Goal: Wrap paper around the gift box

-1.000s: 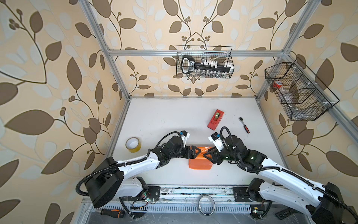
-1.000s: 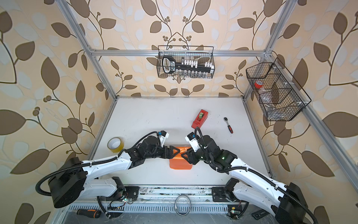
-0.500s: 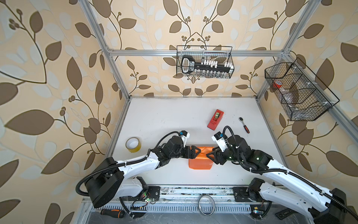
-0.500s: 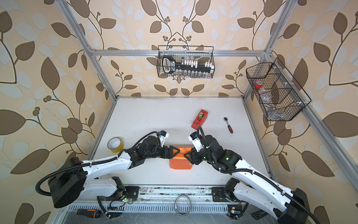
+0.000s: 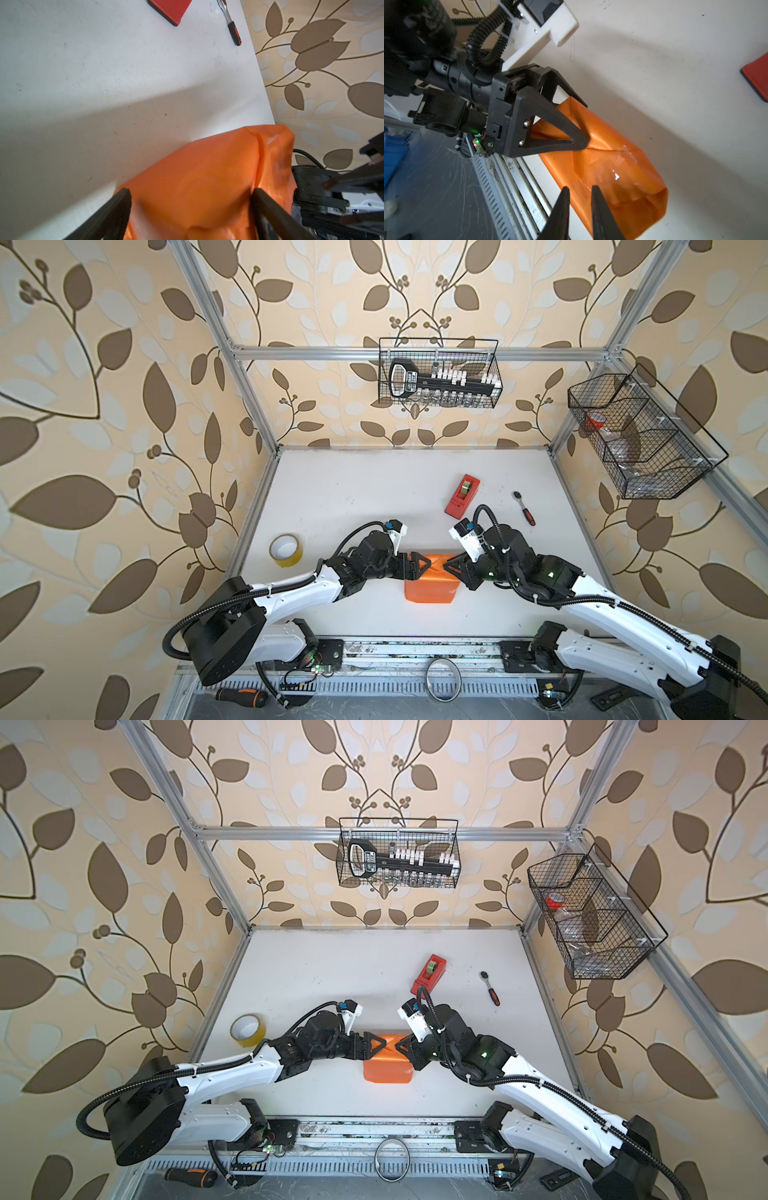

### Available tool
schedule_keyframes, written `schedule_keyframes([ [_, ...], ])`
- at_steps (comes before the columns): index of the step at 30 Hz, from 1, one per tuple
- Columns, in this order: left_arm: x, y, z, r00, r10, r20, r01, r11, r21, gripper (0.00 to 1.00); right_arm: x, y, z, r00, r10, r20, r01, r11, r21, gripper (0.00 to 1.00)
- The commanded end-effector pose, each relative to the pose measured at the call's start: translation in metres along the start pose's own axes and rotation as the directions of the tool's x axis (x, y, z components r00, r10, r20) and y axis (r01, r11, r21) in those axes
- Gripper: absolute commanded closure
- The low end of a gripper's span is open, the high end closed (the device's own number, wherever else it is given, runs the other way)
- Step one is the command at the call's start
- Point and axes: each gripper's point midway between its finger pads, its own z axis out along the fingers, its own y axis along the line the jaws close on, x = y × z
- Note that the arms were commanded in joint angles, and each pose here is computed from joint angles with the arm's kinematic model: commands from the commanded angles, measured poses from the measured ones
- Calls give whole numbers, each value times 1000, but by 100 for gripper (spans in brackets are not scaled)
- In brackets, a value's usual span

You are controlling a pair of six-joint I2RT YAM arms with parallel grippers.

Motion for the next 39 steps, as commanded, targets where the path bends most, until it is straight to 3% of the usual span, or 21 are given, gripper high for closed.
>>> schedule_keyframes([
  [1,53,57,1,983,-32,-179,-7,977,-213,9,-5,5,0,1000,-22,-8,22,1000,-7,83],
  [33,53,58,3,983,-29,-184,-11,977,-214,9,53,5,24,984,-7,-178,5,1000,-10,95],
  [39,53,58,3,982,-29,-184,-11,977,-214,9,31,26,17,993,-15,-119,4,995,-96,94],
])
